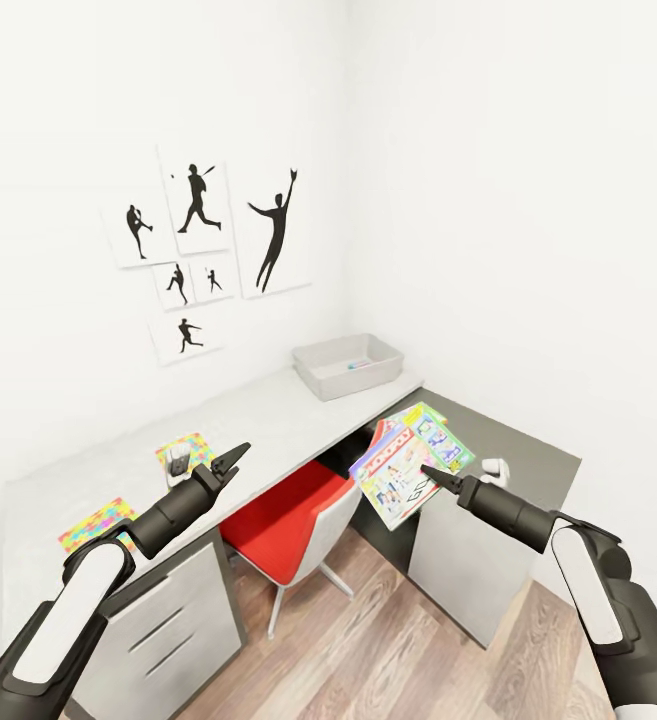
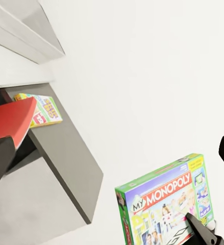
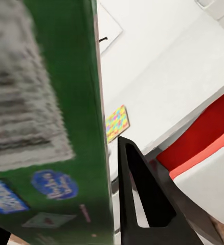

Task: Put all the toys in the child's room - the three board games (two on the bed and one on the table), the two jigsaw puzzles on the table, and the tennis ball on the table - inside the toy box on the table in the child's room.

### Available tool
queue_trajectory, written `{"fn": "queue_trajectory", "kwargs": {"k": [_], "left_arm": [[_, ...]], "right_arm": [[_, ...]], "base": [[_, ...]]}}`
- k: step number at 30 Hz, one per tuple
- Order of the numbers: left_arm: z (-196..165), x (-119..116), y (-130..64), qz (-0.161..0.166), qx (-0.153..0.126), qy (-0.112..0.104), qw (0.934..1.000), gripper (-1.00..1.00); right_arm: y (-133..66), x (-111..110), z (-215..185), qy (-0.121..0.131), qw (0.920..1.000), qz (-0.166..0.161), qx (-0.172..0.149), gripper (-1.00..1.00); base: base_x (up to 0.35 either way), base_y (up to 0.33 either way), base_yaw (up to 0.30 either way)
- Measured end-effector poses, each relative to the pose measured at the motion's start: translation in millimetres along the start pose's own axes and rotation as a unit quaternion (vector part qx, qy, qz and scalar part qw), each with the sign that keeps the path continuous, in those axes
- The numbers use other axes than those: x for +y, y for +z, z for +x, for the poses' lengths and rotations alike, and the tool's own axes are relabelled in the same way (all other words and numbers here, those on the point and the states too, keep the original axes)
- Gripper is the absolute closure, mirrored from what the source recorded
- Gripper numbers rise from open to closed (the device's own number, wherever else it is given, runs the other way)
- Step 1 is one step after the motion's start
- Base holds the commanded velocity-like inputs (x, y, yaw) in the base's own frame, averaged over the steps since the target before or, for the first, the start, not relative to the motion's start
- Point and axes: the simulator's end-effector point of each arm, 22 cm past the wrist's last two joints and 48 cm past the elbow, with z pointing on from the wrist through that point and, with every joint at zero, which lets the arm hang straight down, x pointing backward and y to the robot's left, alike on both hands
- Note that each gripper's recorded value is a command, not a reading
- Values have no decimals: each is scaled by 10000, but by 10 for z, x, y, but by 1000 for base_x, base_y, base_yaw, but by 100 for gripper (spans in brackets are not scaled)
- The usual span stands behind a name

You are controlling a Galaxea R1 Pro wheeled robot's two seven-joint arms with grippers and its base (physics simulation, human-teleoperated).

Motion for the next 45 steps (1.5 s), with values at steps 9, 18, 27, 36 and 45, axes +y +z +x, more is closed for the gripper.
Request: {"fn": "queue_trajectory", "kwargs": {"k": [9, 18, 27, 36, 45], "left_arm": [[7, 4, 0, -11, 9, 9, 10000, -100], [10, 9, 2, -24, 15, 15, 10000, -100], [13, 6, 6, -27, 15, 17, 10000, -100], [53, -27, 45, 12, 3, -54, 10000, -100], [68, -34, 59, 15, -1, -81, 10000, -100]], "right_arm": [[-2, 1, 1, 4, 10000, -2, -5, 100], [0, -2, 2, -2, 10000, 8, -3, 100], [0, -9, 3, -9, 10000, 21, -1, 100], [2, -16, 2, -7, 10000, 30, -1, 100], [2, -9, -3, 5, 10000, 12, -11, 100]], "base": [[273, 0, 22], [324, 0, 186], [332, 0, 266], [150, 0, 276], [32, 0, 109]]}}
